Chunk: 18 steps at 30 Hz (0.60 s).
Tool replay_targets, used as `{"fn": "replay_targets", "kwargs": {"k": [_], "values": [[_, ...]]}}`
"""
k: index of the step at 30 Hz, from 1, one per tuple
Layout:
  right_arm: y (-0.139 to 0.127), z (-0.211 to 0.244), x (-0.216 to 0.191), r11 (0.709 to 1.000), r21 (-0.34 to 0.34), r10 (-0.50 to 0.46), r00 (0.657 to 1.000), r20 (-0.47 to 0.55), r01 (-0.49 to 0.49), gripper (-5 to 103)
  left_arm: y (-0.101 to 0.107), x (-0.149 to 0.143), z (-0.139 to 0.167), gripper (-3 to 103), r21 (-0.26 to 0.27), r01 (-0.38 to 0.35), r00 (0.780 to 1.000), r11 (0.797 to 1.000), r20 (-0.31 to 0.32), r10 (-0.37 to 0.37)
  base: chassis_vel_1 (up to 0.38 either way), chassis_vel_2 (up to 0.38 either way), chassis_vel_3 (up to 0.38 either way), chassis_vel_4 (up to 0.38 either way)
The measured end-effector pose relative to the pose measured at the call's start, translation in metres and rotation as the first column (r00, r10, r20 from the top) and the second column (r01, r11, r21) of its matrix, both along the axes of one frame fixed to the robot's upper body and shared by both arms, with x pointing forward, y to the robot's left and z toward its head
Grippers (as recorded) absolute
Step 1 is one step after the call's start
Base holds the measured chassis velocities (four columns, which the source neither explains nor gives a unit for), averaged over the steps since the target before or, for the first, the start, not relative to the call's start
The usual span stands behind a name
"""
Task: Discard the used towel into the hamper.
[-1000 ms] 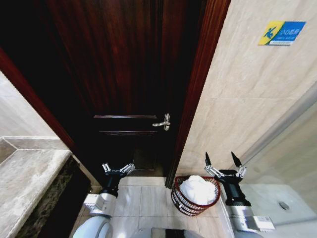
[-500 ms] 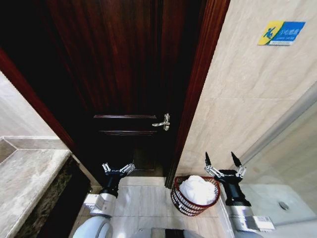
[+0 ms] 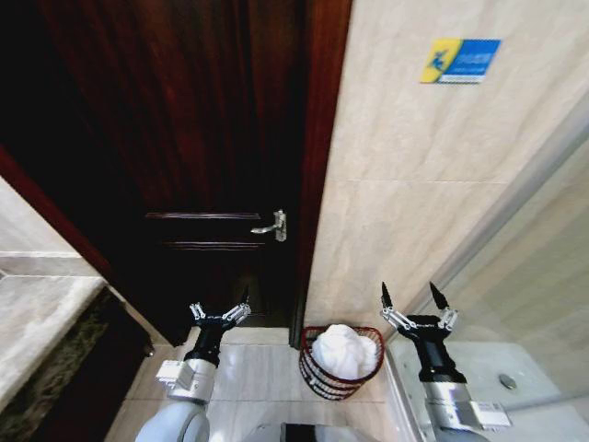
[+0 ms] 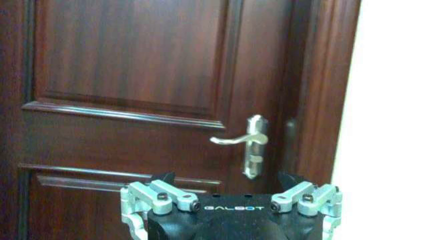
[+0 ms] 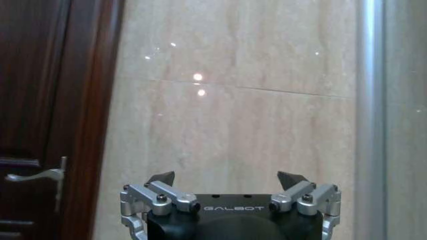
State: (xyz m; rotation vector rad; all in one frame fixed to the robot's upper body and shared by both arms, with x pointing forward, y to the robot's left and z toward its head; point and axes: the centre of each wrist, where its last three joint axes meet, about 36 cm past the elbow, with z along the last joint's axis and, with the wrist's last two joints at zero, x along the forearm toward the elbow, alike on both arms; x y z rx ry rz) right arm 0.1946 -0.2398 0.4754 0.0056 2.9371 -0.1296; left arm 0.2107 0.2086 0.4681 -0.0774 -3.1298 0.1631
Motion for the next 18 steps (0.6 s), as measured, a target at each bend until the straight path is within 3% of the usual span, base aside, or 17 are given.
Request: {"fn": "replay_targets", "kwargs": {"k": [18], "values": [[0.0002, 0.0, 0.0, 1.0, 0.001, 0.0, 1.0, 0.0, 0.0, 100, 0.0001, 0.0, 0.0, 100, 0.001, 0.0, 1.0, 1.0, 0.0, 0.0, 0.018, -0.009, -0.005, -0.007]]}}
